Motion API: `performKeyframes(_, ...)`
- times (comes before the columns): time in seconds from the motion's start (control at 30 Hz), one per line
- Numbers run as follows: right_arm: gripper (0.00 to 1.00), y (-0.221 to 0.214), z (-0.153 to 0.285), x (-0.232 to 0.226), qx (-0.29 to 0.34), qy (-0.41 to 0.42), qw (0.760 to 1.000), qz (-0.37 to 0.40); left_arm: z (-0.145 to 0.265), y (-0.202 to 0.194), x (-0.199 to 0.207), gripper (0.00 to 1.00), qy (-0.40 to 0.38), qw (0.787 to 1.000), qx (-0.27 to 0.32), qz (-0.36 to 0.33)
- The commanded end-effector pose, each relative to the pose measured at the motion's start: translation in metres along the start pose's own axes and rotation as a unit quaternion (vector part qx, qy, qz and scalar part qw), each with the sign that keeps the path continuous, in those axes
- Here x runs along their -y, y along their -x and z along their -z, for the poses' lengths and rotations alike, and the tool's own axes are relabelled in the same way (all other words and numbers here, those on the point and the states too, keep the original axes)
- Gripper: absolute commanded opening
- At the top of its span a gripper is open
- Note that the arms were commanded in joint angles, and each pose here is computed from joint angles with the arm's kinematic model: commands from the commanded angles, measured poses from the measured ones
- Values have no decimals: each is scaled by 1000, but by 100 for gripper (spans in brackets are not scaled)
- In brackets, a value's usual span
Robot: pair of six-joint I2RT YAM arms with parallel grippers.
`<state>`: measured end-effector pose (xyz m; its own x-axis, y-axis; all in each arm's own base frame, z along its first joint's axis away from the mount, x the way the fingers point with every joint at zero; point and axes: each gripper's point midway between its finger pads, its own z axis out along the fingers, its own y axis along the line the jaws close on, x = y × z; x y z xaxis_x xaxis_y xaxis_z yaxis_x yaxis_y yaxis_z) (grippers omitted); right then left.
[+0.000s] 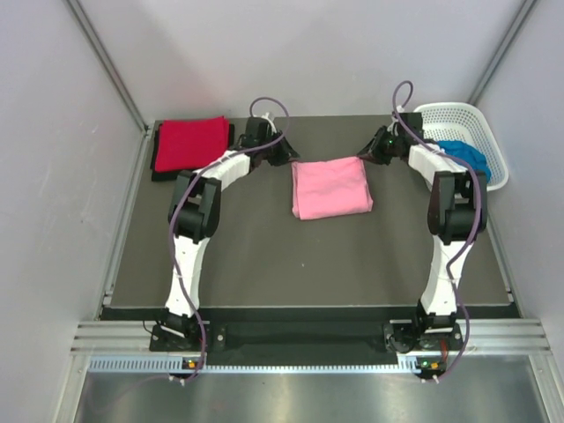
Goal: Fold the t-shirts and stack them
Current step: Fold the tshirt
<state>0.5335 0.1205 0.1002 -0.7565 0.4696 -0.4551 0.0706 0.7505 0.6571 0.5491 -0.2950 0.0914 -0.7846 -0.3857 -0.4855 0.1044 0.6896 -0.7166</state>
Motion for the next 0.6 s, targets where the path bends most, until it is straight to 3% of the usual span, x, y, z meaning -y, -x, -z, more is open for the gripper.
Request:
performKeyframes(0.0,27,40,9,-22,33,34,997,58,9,49,31,29,-69,995,47,-60)
performKeyframes(0.07,36,49,21,-29,36,32,996,78,21,56,32,31,-50,995,49,-71)
performKeyframes(0.1,46,43,28,-22,22,12,996,85,26,59,32,32,-40,994,53,-88)
performKeyframes(0.17,52,39,47,-25,19,-1,995,102,41,57,39,32,-31,993,52,-97)
performKeyframes(0.3,65,1,73,-22,-27,7,991,131,55,6,40,30,-35,995,3,-94)
performKeyframes(0.57,61,-57,95,-7,-94,17,984,147,68,-79,64,28,-62,989,-54,-119)
